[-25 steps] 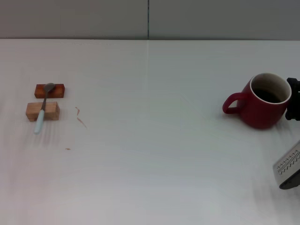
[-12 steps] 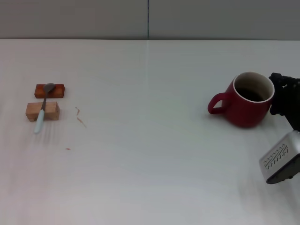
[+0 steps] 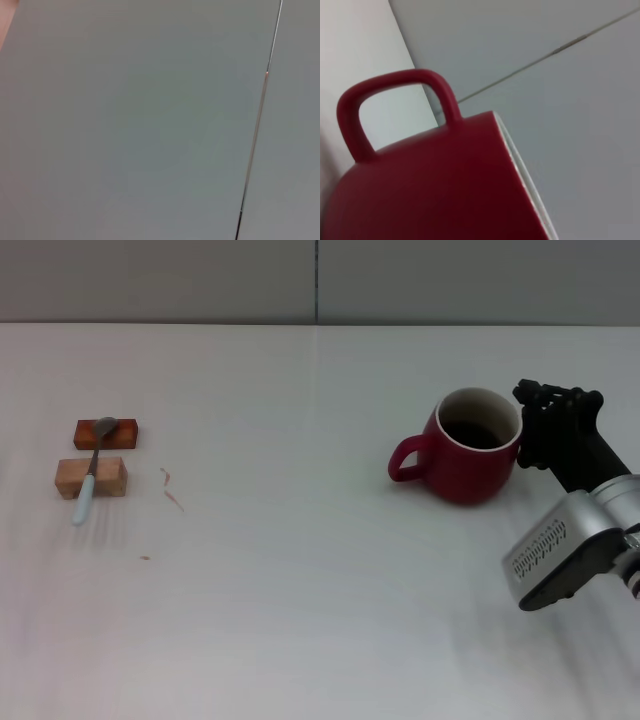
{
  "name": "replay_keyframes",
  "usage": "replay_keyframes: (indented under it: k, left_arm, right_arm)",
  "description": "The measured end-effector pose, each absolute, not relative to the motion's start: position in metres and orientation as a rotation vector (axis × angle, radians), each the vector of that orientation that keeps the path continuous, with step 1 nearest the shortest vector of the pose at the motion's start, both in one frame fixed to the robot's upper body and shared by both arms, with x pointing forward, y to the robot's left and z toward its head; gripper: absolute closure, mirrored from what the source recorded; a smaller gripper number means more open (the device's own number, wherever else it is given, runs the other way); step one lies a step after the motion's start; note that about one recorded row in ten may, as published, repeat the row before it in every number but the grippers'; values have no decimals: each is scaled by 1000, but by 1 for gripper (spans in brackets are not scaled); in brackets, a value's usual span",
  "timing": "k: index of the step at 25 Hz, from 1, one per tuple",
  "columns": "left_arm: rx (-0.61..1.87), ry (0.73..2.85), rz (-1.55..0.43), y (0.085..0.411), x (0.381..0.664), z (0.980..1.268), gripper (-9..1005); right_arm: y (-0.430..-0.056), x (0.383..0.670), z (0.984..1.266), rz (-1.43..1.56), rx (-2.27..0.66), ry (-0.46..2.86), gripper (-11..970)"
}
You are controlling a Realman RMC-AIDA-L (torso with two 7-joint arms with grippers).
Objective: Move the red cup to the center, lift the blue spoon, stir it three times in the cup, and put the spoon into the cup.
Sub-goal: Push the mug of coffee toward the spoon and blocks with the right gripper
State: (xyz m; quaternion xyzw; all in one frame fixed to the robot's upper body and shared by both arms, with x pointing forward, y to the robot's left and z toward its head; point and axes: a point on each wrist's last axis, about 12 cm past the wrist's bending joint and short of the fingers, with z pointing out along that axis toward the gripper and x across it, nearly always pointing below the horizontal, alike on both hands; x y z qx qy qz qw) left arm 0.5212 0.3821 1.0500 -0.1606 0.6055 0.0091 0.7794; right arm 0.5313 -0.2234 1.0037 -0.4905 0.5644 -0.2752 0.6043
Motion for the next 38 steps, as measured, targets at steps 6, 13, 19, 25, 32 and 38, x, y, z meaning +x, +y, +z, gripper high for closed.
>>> replay_keyframes:
  k: [6,13,19,25,32,38]
  left_arm:
    - [-348,1310,22,383,520,1050,195]
    - [-367,1308,-3,383,520,1049,198]
    - [-375,1307,-17,384,518,1049,200]
    - [-370,1311,-17,384,517,1048,202]
    - [-373,1314,-12,386,515,1047,205]
    - [-377,1315,-16,385,513,1046,207]
  right_arm:
    - [-206,535,1008,-577,-1130,1301,916]
    - [-186,535,1008,-501,-1139,1317,916]
    - [-171,533,1011,-426,-1121,1326,915]
    - [-157,532,1013,-339,-1106,1349,915]
    - [-145,532,1015,-274,-1110,1353,915]
    - [-136,533,1019,-237,-1113,1346,915]
